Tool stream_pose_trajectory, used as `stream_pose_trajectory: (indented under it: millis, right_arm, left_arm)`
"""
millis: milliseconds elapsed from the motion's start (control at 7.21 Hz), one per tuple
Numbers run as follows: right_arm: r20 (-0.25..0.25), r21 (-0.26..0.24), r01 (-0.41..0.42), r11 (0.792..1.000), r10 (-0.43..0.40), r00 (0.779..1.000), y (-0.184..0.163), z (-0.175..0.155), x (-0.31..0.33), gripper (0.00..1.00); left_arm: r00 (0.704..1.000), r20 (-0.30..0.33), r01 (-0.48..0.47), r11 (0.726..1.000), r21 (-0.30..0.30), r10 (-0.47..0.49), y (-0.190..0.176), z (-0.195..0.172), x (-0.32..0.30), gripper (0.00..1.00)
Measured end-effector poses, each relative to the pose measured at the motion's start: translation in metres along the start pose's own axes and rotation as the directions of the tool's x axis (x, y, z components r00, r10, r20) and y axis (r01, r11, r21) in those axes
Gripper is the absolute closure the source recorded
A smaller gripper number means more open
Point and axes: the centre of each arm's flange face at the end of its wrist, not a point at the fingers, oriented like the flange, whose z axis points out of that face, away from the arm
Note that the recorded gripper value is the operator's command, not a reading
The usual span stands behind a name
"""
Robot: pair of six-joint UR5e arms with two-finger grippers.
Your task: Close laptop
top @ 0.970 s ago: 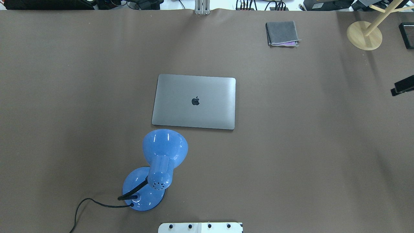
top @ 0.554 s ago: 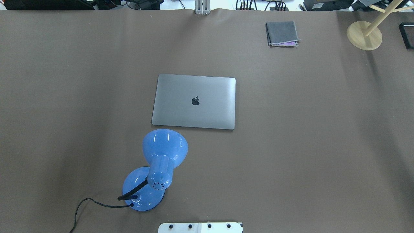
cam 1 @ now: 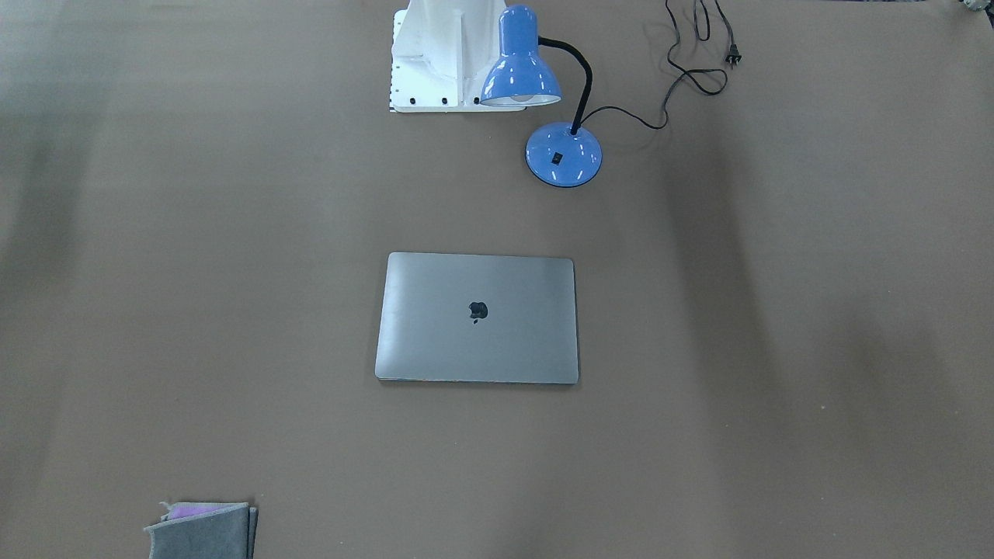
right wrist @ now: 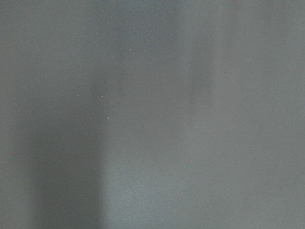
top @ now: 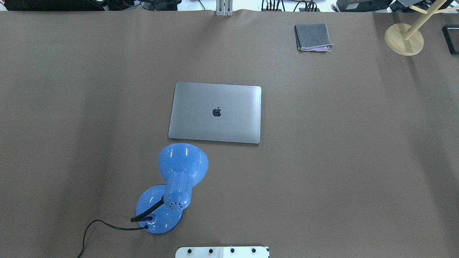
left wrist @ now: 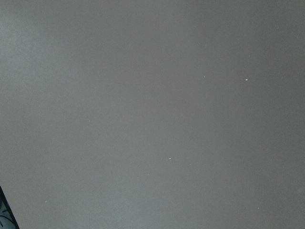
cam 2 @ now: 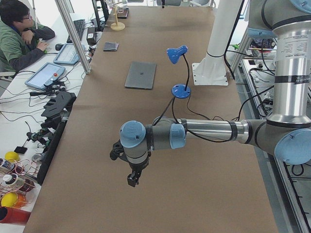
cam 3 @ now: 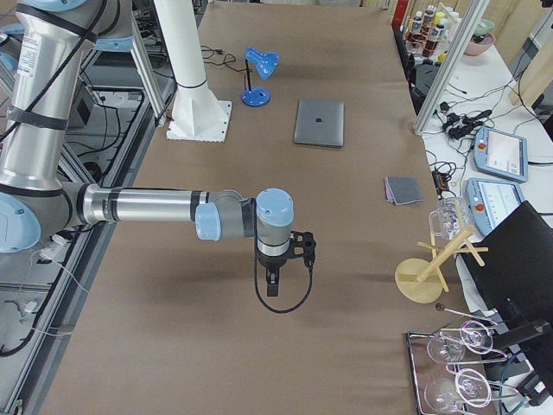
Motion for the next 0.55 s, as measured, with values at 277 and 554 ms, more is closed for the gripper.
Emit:
stream_pose_trajectory:
  millis: [277,554]
  right_arm:
    - [0.016,-0.006,-0.004,1.000,0.004,1.000,0.002,0.002,0.000,0.00]
    - [0.036,-0.011,-0.007,1.000,0.007,0.999,0.006,0.002,-0.001,0.00]
  left_arm:
    - [1.000,-0.004,0.003,1.000,-0.005,-0.003,0.013,0.003,0.004,0.01]
    - [1.000,-0.009,0.004,1.000,-0.008,-0.004,0.017,0.006,0.004,0.01]
